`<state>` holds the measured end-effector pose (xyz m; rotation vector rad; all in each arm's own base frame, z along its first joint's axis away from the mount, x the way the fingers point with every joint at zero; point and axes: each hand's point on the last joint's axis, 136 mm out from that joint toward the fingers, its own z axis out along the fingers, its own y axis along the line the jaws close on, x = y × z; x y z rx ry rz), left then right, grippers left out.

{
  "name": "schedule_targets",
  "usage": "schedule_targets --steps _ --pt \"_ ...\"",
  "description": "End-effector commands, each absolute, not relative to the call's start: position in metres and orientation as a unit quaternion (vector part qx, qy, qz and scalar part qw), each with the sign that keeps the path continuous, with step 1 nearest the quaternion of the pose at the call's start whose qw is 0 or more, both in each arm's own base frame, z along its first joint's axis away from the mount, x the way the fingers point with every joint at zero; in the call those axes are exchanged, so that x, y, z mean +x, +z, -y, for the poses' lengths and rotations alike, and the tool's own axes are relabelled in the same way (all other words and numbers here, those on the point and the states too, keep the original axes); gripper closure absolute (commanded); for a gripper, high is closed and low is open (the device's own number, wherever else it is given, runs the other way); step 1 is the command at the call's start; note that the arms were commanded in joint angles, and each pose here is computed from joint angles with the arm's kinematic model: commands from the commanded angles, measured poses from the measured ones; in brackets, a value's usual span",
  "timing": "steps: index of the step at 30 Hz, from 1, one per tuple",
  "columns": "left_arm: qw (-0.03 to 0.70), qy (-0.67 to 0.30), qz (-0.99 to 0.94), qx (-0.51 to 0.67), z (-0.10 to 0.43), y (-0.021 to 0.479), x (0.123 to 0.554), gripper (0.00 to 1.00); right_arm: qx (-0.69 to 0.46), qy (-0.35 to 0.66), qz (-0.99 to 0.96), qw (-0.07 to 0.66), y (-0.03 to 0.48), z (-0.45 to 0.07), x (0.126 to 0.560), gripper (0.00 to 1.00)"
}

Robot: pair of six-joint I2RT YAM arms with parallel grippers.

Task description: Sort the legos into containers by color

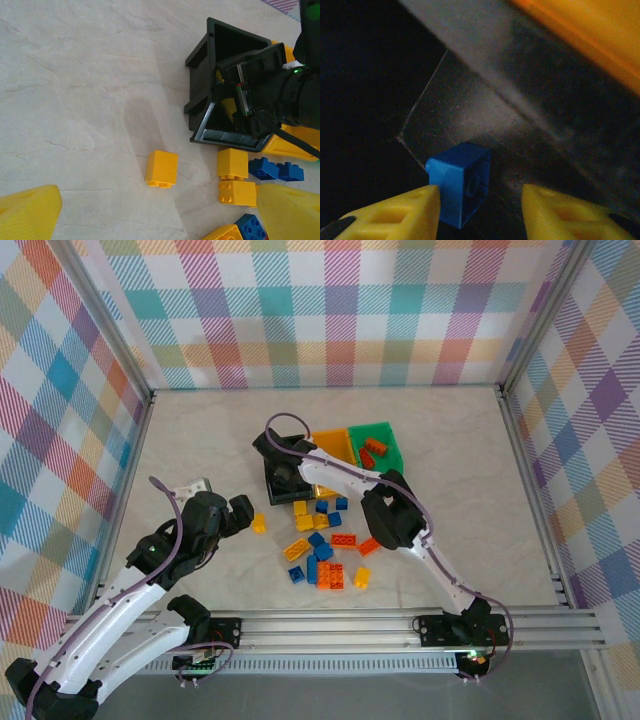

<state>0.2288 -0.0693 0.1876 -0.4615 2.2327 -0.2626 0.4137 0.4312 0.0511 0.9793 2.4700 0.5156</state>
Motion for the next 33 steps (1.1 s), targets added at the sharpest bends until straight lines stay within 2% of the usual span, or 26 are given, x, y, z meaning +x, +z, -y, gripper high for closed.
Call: schedule_targets --steps 1,13,21,26,28,30,32,33 --pt "0.415 -0.103 -0.885 -0.184 0.066 0.188 0.230 0.00 0.361 0.125 -0.904 0.194 0.019 -0.411 0.398 0.59" --pt "0.415 -0.106 -0.884 -0.186 0.067 0.188 0.229 0.00 0.330 0.128 -0.906 0.233 0.041 -0.402 0.405 0.88" --pt "0.417 -0.105 -0.883 -0.187 0.066 0.189 0.230 0.00 0.277 0.164 -0.906 0.275 0.073 -0.410 0.415 0.97" --pt "0.417 -0.105 -0.883 -0.187 0.066 0.189 0.230 0.00 0.260 0.182 -0.904 0.286 0.091 -0.412 0.415 0.98" --pt "0.417 -0.105 -0.883 -0.188 0.066 0.189 0.230 0.00 0.258 0.184 -0.904 0.286 0.093 -0.411 0.411 0.96" --pt "0.416 -0.108 -0.883 -0.189 0.067 0.188 0.230 0.00 0.256 0.188 -0.905 0.281 0.092 -0.414 0.411 0.83" --pt "0.414 -0.108 -0.884 -0.188 0.068 0.186 0.231 0.00 0.258 0.195 -0.904 0.280 0.090 -0.417 0.412 0.64" --pt "0.413 -0.109 -0.885 -0.187 0.069 0.186 0.231 0.00 0.258 0.197 -0.903 0.280 0.090 -0.419 0.413 0.60"
